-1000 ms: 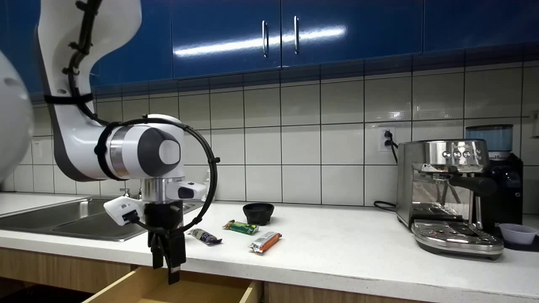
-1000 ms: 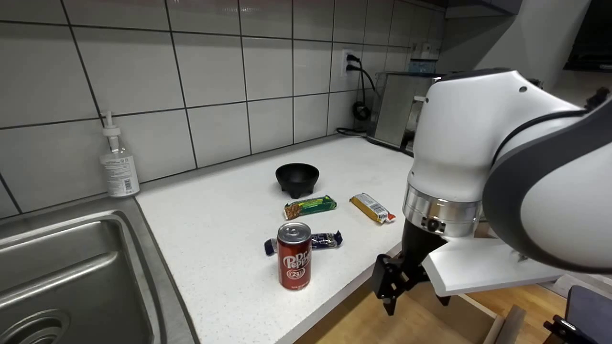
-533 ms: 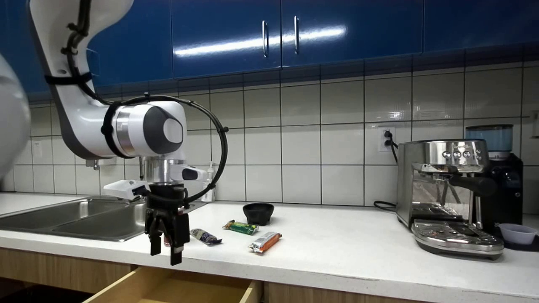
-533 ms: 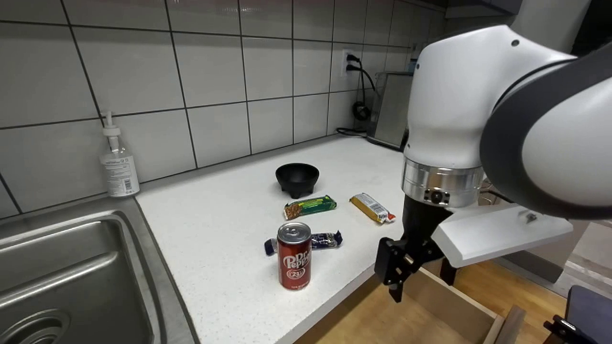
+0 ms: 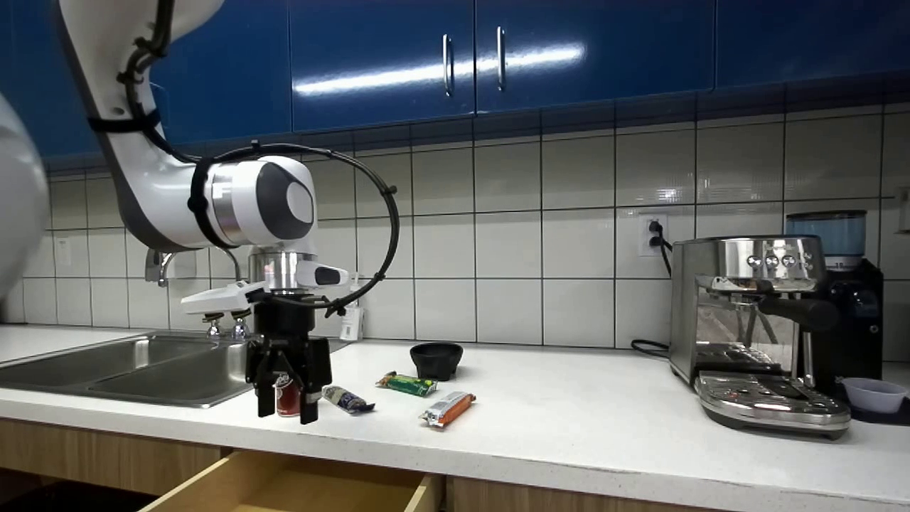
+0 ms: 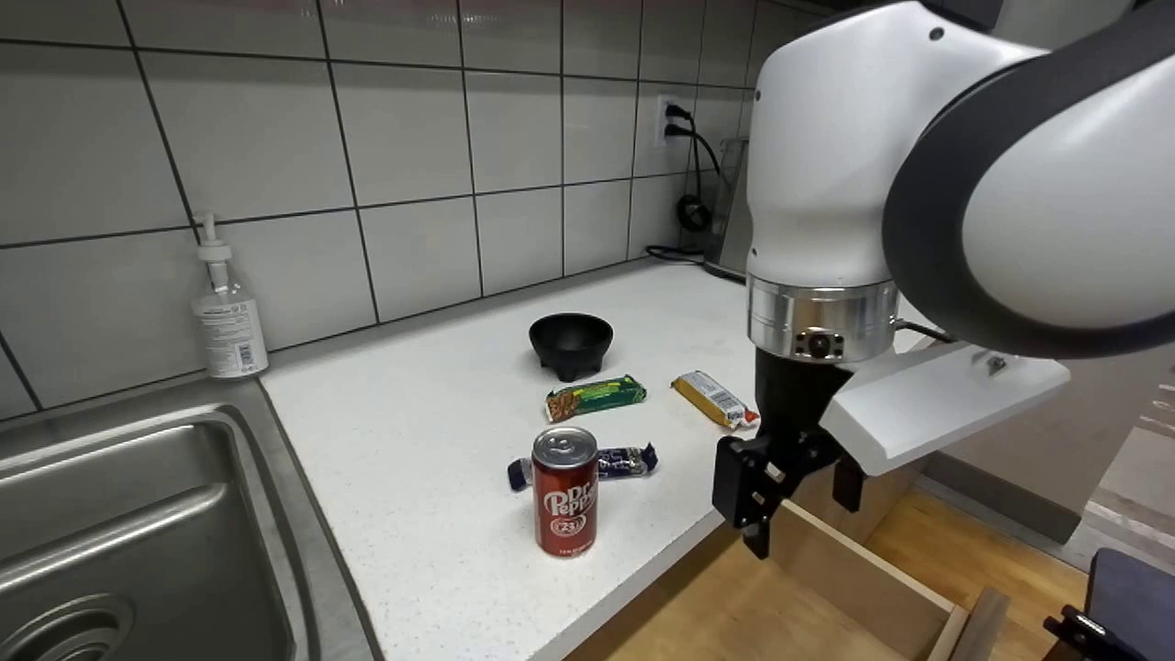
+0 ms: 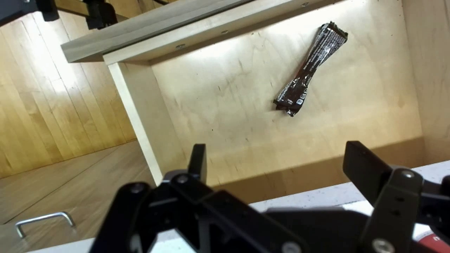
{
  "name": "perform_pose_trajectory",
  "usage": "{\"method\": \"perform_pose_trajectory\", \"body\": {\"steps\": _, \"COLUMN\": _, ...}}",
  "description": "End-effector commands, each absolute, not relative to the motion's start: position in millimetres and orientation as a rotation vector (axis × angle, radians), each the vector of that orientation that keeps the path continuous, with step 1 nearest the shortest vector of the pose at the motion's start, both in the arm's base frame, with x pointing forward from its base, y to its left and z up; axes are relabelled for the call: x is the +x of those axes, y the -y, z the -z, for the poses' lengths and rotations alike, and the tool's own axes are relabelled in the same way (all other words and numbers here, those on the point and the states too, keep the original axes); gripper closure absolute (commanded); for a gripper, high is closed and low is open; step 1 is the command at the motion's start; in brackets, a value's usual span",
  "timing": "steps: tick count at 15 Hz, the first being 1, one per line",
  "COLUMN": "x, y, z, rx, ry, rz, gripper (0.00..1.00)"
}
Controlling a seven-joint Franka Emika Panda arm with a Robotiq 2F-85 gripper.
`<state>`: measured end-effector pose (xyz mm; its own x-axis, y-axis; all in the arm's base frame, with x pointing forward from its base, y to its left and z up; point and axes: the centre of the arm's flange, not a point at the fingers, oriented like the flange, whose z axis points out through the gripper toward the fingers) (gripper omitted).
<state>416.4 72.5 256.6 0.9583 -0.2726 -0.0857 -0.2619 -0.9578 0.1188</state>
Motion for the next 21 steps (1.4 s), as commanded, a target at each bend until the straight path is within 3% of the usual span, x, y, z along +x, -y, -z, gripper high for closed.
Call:
{"method": "perform_pose_trajectory", "body": {"steps": 1, "x": 437, "y": -68, "z": -258, "rx": 2.970, "ry": 0.229, "rz": 0.170, "gripper": 0.00}}
{"method": "perform_pose_trajectory", "body": {"steps": 12, "x": 483, "y": -59, "z": -222, "rx": 3.011, "ry": -0.227, "rz": 0.033, "gripper": 0.00}}
{"method": "perform_pose_trajectory", "body": {"steps": 21, "x": 520, "y": -45, "z": -244, "rx": 2.978, "ry": -0.580, "rz": -0.006, "gripper": 0.00}}
